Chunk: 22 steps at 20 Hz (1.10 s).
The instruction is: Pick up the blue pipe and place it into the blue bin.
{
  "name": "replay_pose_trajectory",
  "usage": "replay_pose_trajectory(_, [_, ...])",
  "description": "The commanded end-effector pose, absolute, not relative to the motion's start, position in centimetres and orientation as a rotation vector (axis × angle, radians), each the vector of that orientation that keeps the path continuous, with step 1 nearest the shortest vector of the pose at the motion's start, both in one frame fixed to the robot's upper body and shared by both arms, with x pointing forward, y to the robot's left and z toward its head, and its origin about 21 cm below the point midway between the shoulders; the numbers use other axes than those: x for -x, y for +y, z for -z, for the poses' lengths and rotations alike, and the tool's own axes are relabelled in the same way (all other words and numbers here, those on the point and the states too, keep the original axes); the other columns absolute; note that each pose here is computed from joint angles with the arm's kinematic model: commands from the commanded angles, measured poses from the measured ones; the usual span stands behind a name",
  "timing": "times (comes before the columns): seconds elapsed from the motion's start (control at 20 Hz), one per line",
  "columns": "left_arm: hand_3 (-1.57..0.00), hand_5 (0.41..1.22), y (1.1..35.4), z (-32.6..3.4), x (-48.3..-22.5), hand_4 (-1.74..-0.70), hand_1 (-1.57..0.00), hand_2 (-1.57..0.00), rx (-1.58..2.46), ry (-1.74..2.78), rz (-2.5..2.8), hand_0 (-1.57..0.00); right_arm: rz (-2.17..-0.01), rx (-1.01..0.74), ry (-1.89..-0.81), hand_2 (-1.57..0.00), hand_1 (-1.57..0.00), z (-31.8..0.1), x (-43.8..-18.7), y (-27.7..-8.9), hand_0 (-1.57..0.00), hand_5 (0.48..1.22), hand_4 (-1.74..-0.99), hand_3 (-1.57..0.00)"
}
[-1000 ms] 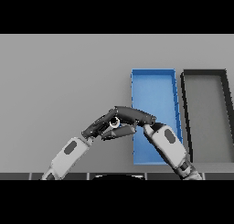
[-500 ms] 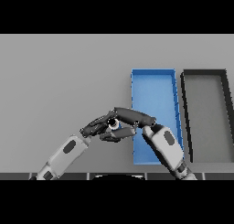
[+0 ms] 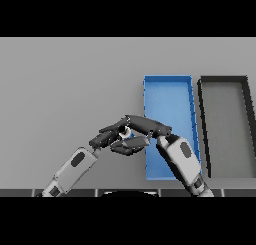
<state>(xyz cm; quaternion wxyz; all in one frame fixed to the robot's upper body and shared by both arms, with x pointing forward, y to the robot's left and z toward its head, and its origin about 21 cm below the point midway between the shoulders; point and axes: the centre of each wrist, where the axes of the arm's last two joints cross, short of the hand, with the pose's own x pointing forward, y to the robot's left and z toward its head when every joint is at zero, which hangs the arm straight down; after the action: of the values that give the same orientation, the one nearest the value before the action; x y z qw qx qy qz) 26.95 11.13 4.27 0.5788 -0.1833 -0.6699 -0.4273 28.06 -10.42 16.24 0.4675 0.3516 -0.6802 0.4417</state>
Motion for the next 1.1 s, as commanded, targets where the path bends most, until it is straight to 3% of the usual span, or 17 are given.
replay_pose_trajectory(0.0, [-0.01, 0.555, 11.2, -4.1, -26.7, -0.90, -0.01, -0.01, 0.422, -1.561, 1.002, -0.01, -1.061, -0.873, -1.650, -1.57, -1.57, -16.5, -27.9, -10.3, -1.57, 1.221, -1.490, -1.57])
replay_pose_trajectory(0.05, [-0.01, 0.548, 11.2, -4.1, -26.6, -0.90, -0.01, -0.01, 0.417, -1.554, 0.995, -0.01, -1.033, -0.910, -1.640, -1.57, -1.57, -17.3, -27.9, -10.4, -1.57, 1.221, -1.491, -1.57])
replay_pose_trajectory(0.15, [-0.01, 0.534, 11.2, -4.0, -26.5, -0.91, -0.01, 0.00, 0.416, -1.536, 0.987, -0.01, -1.000, -0.942, -1.602, -1.57, -1.57, -18.5, -28.0, -10.7, -1.57, 1.221, -1.581, -1.57])
replay_pose_trajectory(0.3, [0.00, 0.507, 11.2, -4.0, -26.3, -0.92, 0.00, 0.00, 0.432, -1.523, 0.996, 0.00, -0.931, -0.980, -1.577, -1.57, -1.57, -21.4, -28.6, -11.6, -1.57, 1.221, -1.659, -1.57])
replay_pose_trajectory(0.4, [0.00, 0.503, 10.9, -4.2, -26.1, -0.92, 0.00, 0.00, 0.437, -1.518, 0.997, 0.00, -0.860, -1.012, -1.588, -1.57, -1.57, -24.2, -28.8, -12.3, -1.57, 1.171, -1.689, -1.57])
replay_pose_trajectory(0.5, [0.00, 0.503, 11.7, -4.0, -26.1, -0.92, 0.00, 0.00, 0.424, -1.508, 1.002, 0.00, -0.792, -1.065, -1.653, -1.57, -1.57, -27.4, -29.7, -13.3, -1.57, 1.141, -1.707, -1.57])
replay_pose_trajectory(0.65, [0.00, 0.502, 11.4, -4.1, -25.9, -0.91, 0.00, 0.00, 0.427, -1.530, 1.013, 0.00, -0.746, -1.000, -1.788, -1.57, -1.57, -31.3, -30.7, -13.8, -1.57, 1.117, -1.724, -1.57])
replay_pose_trajectory(0.75, [0.00, 0.495, 11.6, -4.1, -25.9, -0.90, 0.00, 0.00, 0.428, -1.536, 1.006, 0.00, -0.654, -0.896, -1.847, -1.57, -1.57, -33.4, -32.1, -15.5, -1.57, 1.110, -1.730, -1.57])
replay_pose_trajectory(0.95, [0.00, 0.490, 11.9, -3.9, -25.7, -0.91, 0.00, 0.00, 0.437, -1.524, 1.002, 0.00, -0.508, -0.651, -1.831, -1.57, -1.57, -33.0, -36.0, -18.5, -1.57, 1.135, -1.736, -1.57])
replay_pose_trajectory(1.05, [0.00, 0.487, 12.2, -3.9, -25.9, -0.91, 0.00, 0.00, 0.439, -1.529, 0.990, 0.00, -0.429, -0.562, -1.764, -1.57, -1.57, -30.6, -37.5, -20.7, -1.57, 1.129, -1.738, -1.57])
